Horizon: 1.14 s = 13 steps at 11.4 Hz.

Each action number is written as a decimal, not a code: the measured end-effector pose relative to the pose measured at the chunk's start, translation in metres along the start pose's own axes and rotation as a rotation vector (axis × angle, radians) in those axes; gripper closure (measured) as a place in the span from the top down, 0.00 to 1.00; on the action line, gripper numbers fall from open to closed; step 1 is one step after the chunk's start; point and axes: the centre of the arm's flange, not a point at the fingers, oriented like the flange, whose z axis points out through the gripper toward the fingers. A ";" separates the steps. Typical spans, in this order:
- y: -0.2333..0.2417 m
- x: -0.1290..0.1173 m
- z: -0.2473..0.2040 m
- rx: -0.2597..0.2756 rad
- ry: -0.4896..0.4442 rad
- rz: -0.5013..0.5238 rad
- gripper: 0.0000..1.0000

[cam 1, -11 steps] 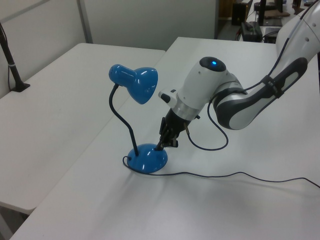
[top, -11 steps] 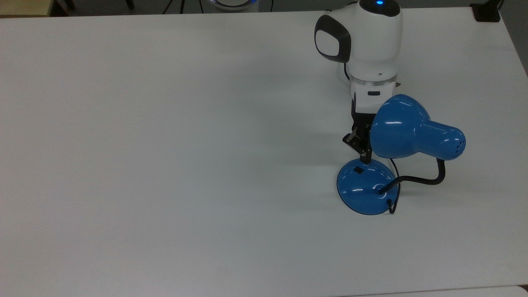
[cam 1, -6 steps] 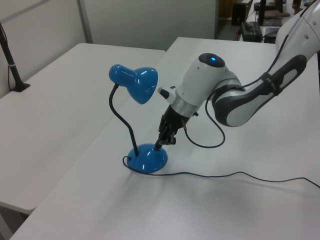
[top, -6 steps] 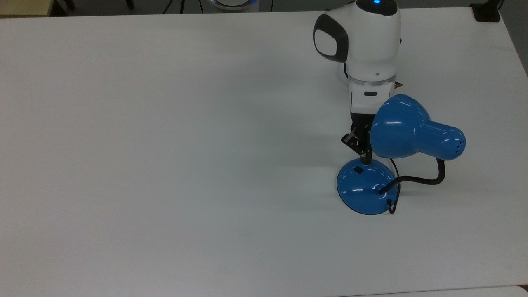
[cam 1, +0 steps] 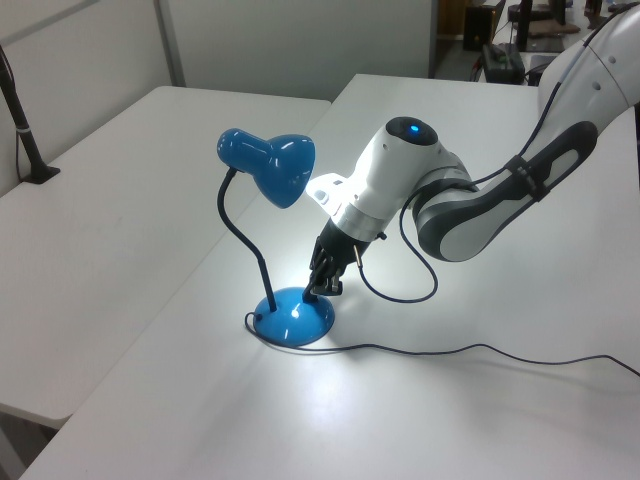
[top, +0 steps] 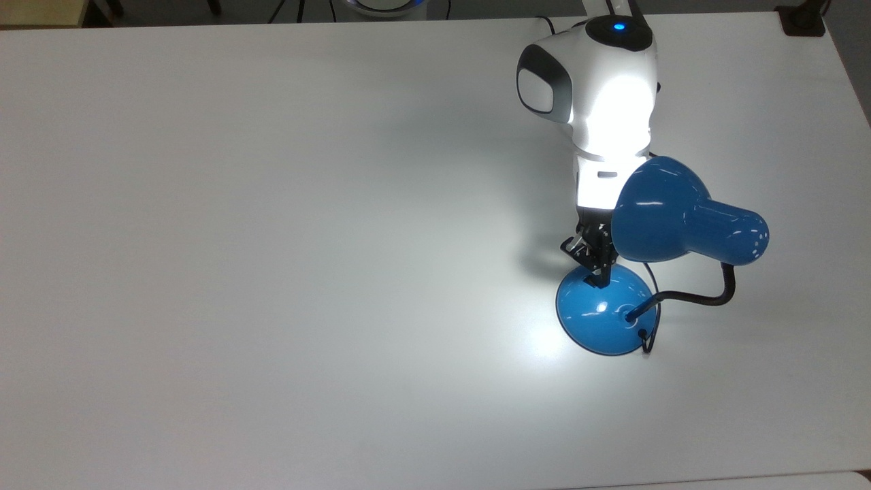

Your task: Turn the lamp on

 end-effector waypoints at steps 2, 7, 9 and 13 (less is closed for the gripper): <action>0.000 0.002 0.001 -0.001 0.004 0.000 0.01; 0.004 0.020 -0.016 -0.002 0.048 0.017 0.01; 0.011 0.020 -0.047 0.011 0.063 0.062 0.03; 0.070 -0.024 -0.145 -0.020 -0.231 0.278 0.22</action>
